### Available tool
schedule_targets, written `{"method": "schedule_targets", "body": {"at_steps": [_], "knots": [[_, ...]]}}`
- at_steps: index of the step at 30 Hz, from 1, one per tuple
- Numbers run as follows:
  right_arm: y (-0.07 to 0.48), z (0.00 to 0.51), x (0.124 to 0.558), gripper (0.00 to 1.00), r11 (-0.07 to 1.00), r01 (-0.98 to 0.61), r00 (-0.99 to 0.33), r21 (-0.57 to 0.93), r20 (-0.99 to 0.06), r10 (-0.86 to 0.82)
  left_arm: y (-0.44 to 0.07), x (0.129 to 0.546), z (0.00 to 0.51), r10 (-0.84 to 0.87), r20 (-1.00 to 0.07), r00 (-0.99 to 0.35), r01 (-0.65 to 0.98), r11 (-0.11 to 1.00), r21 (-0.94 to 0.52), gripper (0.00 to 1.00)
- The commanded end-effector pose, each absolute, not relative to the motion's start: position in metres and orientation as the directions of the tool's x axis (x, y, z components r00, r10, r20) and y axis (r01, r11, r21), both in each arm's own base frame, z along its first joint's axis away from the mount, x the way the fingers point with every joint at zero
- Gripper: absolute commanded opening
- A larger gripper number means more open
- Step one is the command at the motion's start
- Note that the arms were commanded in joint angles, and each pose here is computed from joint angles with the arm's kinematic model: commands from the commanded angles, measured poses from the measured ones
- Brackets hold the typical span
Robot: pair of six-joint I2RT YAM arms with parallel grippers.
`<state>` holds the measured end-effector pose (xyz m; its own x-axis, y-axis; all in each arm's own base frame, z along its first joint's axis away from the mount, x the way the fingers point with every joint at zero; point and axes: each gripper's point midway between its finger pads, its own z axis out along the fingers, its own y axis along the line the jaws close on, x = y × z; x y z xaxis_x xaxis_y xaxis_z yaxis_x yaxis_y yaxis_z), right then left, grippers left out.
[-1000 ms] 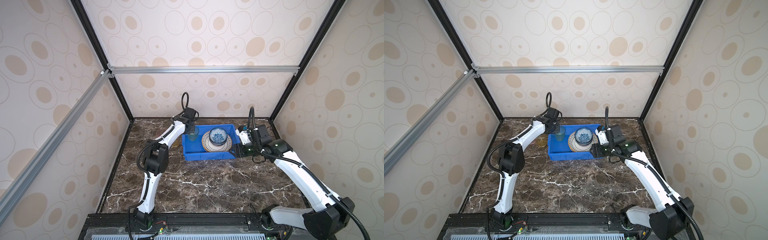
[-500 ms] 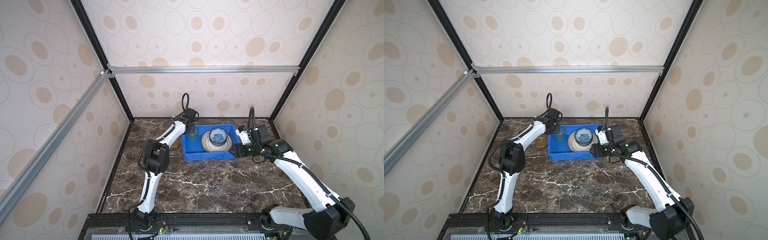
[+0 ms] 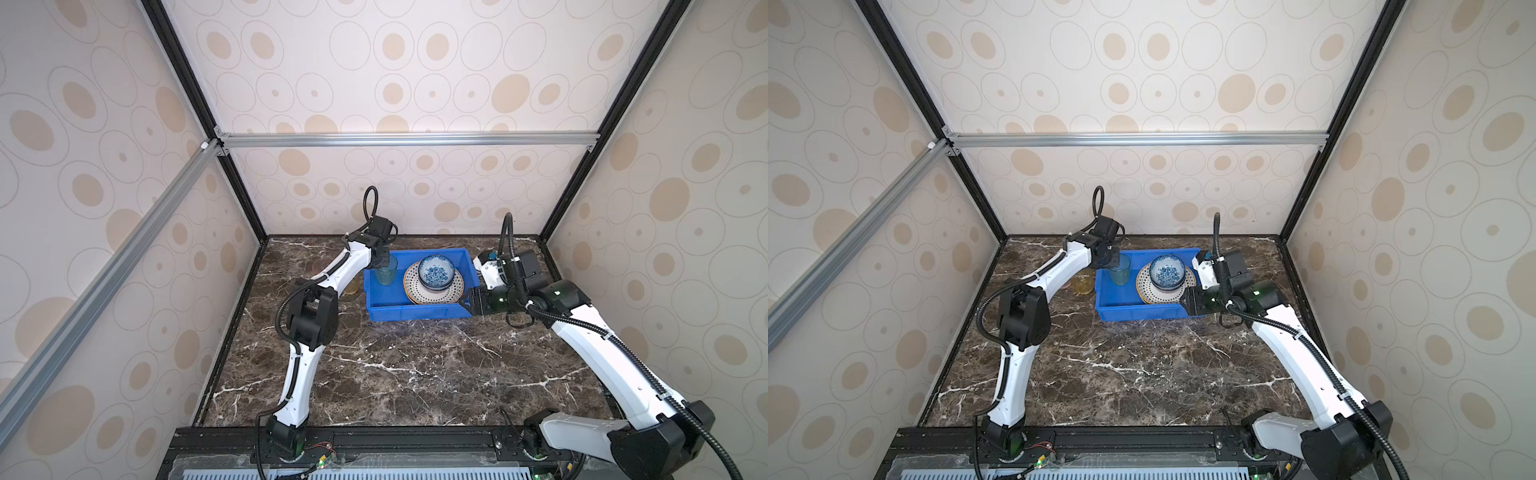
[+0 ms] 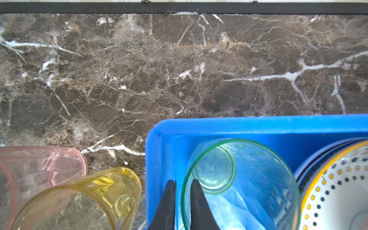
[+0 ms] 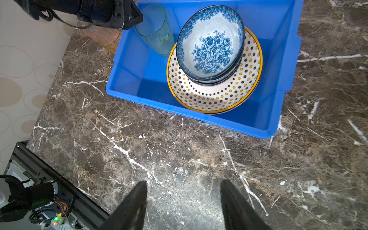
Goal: Place the mixed dishes into the plastic bin
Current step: 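Lower the green cup into the bin corner and open the left gripper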
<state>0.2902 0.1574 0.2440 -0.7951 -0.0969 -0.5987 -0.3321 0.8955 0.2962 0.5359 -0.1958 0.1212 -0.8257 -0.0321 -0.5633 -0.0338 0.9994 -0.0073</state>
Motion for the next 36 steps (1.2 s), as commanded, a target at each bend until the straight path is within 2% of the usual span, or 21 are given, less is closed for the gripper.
{"method": "schedule_targets", "body": {"at_steps": [1, 21, 36], "knots": [[0.158, 0.246, 0.281, 0.62, 0.891, -0.337, -0.799, 0.305, -0.594, -0.099, -0.192, 0.531, 0.167, -0.050, -0.623, -0.781, -0.045, 0.999, -0.024, 0.17], [0.167, 0.251, 0.283, 0.62, 0.877, -0.344, -0.796, 0.335, -0.599, -0.083, -0.167, 0.492, 0.213, -0.028, -0.682, -0.731, -0.023, 1.000, -0.016, 0.21], [0.180, 0.251, 0.290, 0.62, 0.862, -0.354, -0.804, 0.364, -0.588, -0.082, -0.100, 0.467, 0.205, -0.131, -0.669, -0.732, -0.123, 0.991, -0.059, 0.22]]}}
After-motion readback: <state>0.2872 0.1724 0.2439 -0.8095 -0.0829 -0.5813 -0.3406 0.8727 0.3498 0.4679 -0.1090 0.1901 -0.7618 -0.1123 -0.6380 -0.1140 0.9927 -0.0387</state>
